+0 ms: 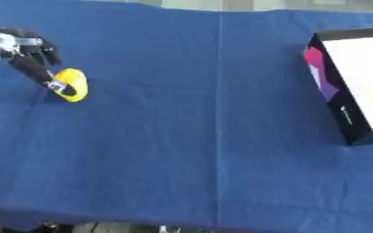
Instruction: Pick up the objects with one hand, pass them to the other hand, and then place them into the box on the other side of the table.
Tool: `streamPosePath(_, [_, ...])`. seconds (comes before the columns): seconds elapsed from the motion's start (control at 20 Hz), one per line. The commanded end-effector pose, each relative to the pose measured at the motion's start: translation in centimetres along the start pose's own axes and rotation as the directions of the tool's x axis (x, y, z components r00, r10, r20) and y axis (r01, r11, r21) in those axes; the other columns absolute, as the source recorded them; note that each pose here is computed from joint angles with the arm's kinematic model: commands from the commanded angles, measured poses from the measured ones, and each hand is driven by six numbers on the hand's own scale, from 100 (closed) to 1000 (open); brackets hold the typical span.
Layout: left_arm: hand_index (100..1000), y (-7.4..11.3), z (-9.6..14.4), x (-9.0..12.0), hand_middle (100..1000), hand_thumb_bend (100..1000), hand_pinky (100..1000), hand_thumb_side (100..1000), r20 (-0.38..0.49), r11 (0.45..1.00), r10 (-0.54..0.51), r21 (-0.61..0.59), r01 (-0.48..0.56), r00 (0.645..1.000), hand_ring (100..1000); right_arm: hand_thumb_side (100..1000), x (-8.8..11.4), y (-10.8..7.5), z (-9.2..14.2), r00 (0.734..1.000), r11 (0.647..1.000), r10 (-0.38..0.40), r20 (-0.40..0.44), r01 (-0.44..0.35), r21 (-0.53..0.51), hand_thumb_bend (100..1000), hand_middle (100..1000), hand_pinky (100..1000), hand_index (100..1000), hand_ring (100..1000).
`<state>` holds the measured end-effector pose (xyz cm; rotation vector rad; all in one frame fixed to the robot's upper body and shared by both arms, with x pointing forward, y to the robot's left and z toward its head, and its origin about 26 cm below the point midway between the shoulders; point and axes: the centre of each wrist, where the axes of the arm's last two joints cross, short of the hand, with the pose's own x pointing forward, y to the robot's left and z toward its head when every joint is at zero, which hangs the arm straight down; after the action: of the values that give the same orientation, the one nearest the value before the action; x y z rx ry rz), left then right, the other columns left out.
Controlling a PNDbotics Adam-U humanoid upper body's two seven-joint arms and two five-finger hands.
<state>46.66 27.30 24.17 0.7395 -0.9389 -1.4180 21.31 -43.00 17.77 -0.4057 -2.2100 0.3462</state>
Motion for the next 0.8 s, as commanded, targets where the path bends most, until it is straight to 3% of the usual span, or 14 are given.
streamPosePath(0.05, [785, 0.8, 0.2, -0.2, 760, 734, 861, 371, -0.023, 0.999, -0.009, 0.035, 0.01, 1.0, 823, 470, 0.6, -0.1, -0.5, 1.0, 1.0, 0.02, 0.018, -0.02, 0.015, 100, 966, 918, 1000, 1000])
streamPosePath(0.35, [746, 0.0, -0.6, 0.0, 753, 735, 854, 334, -0.032, 0.999, -0.031, 0.03, 0.032, 0.999, 819, 470, 0.6, 0.0, -0.5, 1.0, 1.0, 0.023, 0.016, -0.024, 0.018, 100, 967, 921, 1000, 1000])
streamPosePath(0.65, [720, -0.2, -0.8, 0.0, 749, 703, 852, 227, -0.041, 0.999, -0.052, 0.007, 0.053, 0.998, 819, 470, 0.6, 0.0, -0.6, 1.0, 0.999, 0.024, 0.007, -0.024, 0.026, 100, 969, 924, 1000, 1000])
streamPosePath(0.8, [703, -0.2, -0.8, 0.0, 740, 638, 847, 175, -0.05, 0.998, -0.058, 0.003, 0.059, 0.997, 812, 470, 0.5, 0.0, -0.6, 1.0, 0.999, 0.025, 0.007, -0.025, 0.028, 100, 969, 925, 1000, 1000])
